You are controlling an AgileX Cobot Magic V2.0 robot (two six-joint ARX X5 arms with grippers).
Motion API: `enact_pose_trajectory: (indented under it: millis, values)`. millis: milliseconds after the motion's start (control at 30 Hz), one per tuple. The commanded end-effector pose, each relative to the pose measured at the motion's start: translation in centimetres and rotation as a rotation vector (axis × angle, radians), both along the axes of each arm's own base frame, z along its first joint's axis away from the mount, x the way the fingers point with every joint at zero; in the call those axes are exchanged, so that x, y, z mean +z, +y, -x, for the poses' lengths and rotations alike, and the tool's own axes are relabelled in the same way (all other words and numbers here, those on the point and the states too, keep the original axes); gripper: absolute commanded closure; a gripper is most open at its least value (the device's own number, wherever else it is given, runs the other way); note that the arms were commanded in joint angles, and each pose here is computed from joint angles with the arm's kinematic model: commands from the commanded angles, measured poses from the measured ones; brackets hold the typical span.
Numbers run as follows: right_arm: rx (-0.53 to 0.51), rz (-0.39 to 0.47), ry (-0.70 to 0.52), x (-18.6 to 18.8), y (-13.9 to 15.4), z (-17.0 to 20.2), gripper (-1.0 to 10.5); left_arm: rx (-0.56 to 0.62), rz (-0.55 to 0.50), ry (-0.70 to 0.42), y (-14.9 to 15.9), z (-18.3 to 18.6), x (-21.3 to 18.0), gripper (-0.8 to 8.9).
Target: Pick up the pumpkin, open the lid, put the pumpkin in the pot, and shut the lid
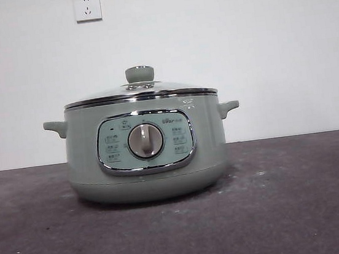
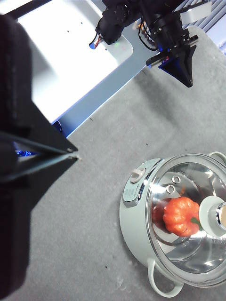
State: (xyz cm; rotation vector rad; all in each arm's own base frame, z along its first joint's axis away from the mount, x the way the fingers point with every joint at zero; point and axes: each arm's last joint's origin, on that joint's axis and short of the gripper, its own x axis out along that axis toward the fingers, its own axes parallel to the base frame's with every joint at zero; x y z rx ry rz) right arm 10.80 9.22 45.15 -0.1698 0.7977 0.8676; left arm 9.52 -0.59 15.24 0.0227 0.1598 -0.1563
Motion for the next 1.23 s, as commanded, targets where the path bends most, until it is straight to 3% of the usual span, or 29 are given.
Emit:
enact_pose_trajectory:
  millis: [33, 200, 300, 500, 567, 833, 1233]
  values:
    - [-0.007, 0.007, 0.015, -0.1, -0.1, 0.2, 9.5, 0.006, 0.009, 0.012, 0.0, -0.1, -0.5, 8.17]
    - [-0.014, 0.007, 0.009, 0.0, -0.3, 0.2, 9.5, 0.006, 0.009, 0.012, 0.0, -0.1, -0.5, 8.17]
    - [-0.028, 0.033, -0.101, 0.5, -1.8, 0.8, 9.5, 0.006, 0.009, 0.012, 0.0, -0.1, -0.5, 8.17]
    - [-0.168, -0.188, -0.363, 2.0, -5.2, 3.1, 9.5, 0.005, 0.009, 0.012, 0.0, -0.1, -0.5, 8.17]
    - [-0.219, -0.211, -0.424, 1.4, -6.0, 4.0, 9.5, 0.006, 0.009, 0.011, 0.0, -0.1, -0.5, 8.17]
    - [-0.379, -0.218, -0.722, -6.2, -7.6, 4.8, 9.5, 0.005, 0.009, 0.012, 0.0, -0.1, -0.5, 8.17]
    - [-0.438, -0.262, -0.789, -20.8, -7.7, 2.3, 9.5, 0.005, 0.009, 0.012, 0.0, -0.1, -0.5, 8.17]
